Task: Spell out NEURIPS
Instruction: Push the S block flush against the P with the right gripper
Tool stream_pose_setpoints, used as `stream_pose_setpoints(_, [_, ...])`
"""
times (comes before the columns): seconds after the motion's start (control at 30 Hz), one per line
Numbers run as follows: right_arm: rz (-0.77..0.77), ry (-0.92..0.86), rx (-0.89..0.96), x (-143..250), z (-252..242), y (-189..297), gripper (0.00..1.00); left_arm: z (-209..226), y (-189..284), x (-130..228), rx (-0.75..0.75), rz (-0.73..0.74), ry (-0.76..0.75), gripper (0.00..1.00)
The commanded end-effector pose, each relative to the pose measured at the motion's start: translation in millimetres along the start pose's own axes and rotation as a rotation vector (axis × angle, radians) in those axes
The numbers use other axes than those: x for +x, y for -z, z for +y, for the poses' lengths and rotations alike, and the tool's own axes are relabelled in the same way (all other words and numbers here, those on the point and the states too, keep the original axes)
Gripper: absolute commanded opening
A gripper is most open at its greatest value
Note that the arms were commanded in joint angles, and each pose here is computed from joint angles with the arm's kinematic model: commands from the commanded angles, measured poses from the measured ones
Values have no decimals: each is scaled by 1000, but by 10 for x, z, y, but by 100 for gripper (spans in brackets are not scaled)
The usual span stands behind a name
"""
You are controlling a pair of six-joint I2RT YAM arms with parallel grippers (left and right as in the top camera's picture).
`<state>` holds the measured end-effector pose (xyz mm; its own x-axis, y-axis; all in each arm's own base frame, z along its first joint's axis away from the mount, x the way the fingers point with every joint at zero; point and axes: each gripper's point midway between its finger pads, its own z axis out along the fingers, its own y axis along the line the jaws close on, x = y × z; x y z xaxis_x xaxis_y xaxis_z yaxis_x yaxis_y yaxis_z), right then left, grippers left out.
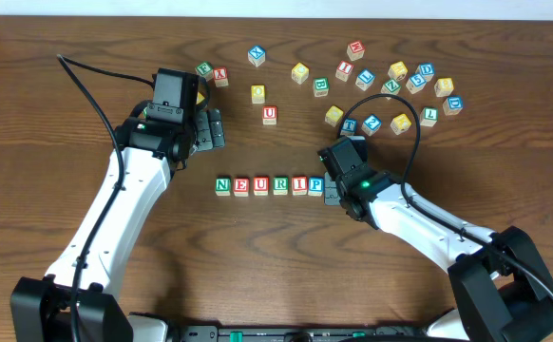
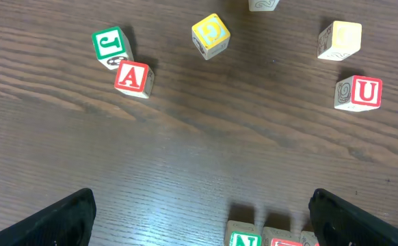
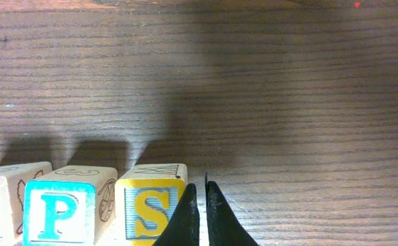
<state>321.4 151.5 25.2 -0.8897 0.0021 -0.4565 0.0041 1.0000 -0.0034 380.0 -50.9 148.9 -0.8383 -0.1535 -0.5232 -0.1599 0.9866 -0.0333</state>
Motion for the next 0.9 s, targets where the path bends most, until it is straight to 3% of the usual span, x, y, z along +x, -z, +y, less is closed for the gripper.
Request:
stream_pose_setpoints(0.0, [-8,-11,-23,-21,18,52,1,-15,124,-141,12,-45,7,98])
stream_pose_setpoints(0.87, [1,4,-69,14,147,69,1,-15,124,-141,12,-45,7,98])
